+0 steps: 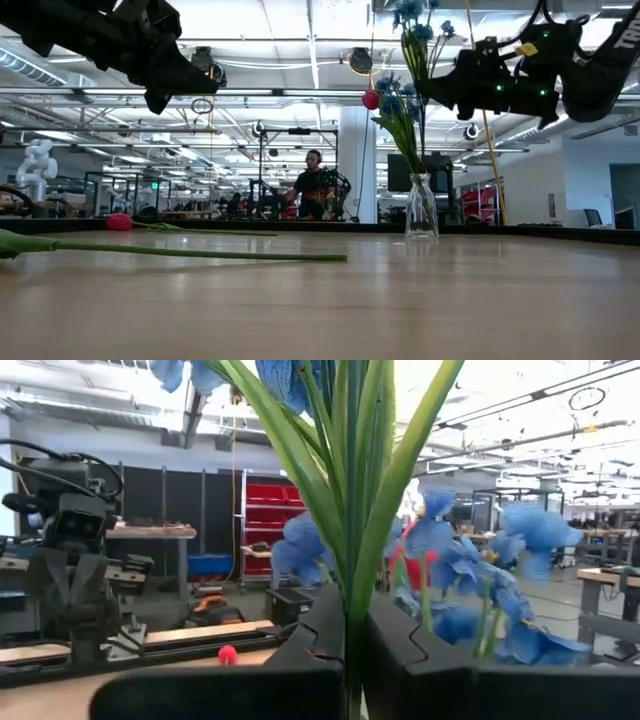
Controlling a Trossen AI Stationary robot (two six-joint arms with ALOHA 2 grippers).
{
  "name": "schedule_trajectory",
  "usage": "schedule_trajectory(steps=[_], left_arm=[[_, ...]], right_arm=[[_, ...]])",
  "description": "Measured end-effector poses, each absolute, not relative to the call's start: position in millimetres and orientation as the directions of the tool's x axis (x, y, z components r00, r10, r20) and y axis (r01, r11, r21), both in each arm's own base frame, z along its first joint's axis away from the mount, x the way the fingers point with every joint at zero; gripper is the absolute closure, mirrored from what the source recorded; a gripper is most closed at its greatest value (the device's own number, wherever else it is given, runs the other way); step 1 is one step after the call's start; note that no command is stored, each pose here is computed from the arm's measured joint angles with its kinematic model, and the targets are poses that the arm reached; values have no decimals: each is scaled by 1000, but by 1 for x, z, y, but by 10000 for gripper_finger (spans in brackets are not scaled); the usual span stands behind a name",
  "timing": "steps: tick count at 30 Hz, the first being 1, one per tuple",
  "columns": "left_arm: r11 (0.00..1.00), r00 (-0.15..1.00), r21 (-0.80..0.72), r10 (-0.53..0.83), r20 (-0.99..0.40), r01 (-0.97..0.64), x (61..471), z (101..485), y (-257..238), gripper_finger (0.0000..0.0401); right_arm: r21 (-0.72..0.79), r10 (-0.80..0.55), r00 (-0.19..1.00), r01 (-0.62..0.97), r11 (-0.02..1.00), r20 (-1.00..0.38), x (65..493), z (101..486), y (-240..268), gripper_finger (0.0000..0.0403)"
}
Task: Sort flowers into vase by color
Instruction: Put the blue flowers into the transparent vase
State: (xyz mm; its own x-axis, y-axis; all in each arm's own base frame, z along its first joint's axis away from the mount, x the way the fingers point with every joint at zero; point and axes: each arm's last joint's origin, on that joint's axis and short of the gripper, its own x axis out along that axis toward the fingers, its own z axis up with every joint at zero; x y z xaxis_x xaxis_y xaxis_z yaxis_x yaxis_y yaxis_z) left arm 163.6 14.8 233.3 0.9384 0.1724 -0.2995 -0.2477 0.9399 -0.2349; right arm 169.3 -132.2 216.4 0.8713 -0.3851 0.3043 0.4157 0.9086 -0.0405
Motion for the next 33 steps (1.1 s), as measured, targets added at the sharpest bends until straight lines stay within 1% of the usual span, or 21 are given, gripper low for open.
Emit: schedule_trajectory(steps=[8,13,18,24,31,33], left_arm=[[940,935,-234,168,-313,-248,163,232,15,399],[946,937,-247,122,-328,-210,163,231,13,399],[938,937,-272,119,-327,-213,163,231,13,399],[939,939,-281,103,-327,-201,163,231,13,399],[932,940,-302,96,-327,-200,163,231,12,399],[932,940,-302,96,-327,-200,163,231,12,399]], right_arm=[[-75,-399,876,433,898,272,169,207,-134,403],[-71,-407,887,430,900,217,175,191,-140,403],[-88,-359,905,386,918,228,180,181,-142,403],[-69,-358,903,383,921,238,183,170,-145,403],[-47,-368,915,380,924,166,185,153,-146,402],[-42,-368,915,379,924,167,184,153,-146,402]])
